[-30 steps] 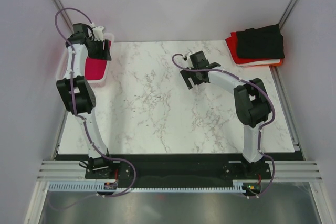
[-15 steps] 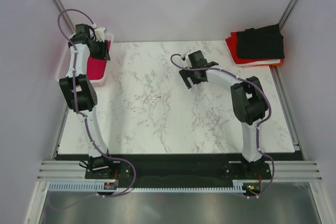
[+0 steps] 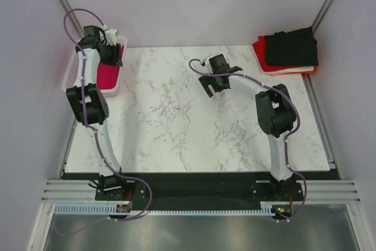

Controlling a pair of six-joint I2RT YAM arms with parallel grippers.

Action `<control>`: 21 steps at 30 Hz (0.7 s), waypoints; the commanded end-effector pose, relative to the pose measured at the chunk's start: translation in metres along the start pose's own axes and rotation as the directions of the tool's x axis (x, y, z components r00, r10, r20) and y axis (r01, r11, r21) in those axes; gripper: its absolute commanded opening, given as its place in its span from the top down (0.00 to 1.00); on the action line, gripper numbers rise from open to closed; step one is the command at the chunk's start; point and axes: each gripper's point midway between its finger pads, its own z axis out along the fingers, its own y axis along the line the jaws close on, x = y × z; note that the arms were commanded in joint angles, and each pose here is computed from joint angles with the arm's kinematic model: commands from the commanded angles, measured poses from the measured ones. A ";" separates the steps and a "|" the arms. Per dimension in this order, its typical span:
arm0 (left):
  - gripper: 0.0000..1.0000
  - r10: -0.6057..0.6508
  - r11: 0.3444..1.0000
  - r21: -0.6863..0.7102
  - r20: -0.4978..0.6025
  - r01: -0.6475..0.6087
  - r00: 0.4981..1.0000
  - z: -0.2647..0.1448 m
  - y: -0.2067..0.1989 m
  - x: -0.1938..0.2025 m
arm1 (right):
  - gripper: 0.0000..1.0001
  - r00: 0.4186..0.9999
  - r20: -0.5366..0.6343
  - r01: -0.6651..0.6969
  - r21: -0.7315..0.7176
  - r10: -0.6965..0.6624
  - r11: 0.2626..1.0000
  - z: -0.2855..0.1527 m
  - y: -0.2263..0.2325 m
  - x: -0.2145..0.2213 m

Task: Fold and stack the t-shirts
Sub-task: Grab the tshirt from the pile

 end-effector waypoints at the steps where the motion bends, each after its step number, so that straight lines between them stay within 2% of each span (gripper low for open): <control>1: 0.50 0.044 0.996 -0.084 0.128 -0.033 0.991 -0.033 0.021 -0.042 | 0.02 1.000 0.007 0.015 -0.030 -0.014 0.999 0.002 0.005 -0.006; 7: 0.39 0.037 0.989 -0.146 0.137 -0.017 0.990 -0.040 0.045 -0.042 | 0.02 1.000 -0.006 0.012 -0.054 -0.012 0.998 0.005 0.010 -0.001; 9: 0.36 0.021 0.988 -0.156 0.097 -0.006 0.995 -0.029 0.055 -0.027 | 0.02 1.000 -0.010 0.015 -0.053 -0.015 0.998 0.005 0.010 0.000; 16: 0.35 -0.055 0.993 -0.105 -0.024 0.052 0.998 0.011 0.066 0.028 | 0.02 0.999 -0.023 0.035 -0.049 -0.036 0.998 0.004 0.008 0.004; 21: 0.28 -0.089 0.992 -0.102 -0.081 0.081 0.993 0.033 0.076 0.056 | 0.02 0.999 -0.027 0.041 -0.048 -0.042 0.998 0.004 0.008 0.005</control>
